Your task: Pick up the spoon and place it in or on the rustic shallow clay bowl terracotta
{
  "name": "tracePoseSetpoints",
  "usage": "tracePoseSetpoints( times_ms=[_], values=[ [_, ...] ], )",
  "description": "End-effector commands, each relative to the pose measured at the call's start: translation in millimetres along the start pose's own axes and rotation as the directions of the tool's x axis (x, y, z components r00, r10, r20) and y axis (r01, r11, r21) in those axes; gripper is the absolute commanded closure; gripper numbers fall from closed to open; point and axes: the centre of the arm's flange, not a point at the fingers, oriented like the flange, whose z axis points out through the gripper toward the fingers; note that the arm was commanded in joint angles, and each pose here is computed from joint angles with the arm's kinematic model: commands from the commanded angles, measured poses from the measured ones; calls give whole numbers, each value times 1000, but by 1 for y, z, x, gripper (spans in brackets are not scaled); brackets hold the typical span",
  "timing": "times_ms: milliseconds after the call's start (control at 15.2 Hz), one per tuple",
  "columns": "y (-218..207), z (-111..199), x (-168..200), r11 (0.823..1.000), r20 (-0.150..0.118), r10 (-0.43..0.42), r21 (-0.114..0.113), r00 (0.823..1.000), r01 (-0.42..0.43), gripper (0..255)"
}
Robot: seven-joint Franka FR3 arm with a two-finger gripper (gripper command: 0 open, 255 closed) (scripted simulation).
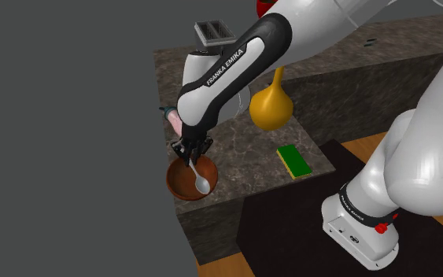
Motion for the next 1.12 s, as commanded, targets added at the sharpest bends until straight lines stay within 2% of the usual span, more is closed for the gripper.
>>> tracePoseSetpoints(
  times_ms=[0, 66, 396, 660, 1056],
  values=[
    [0, 0, 0, 1000, 0, 0, 0, 1000, 0, 255],
    [0, 0, 0, 1000, 0, 0, 0, 1000, 0, 0],
    [0, 0, 0, 1000, 0, 0, 0, 1000, 0, 0],
    [0, -50, 0, 1000, 0, 0, 0, 1000, 0, 0],
    [0, -50, 0, 1000, 0, 0, 0, 1000, 0, 0]
  ],
)
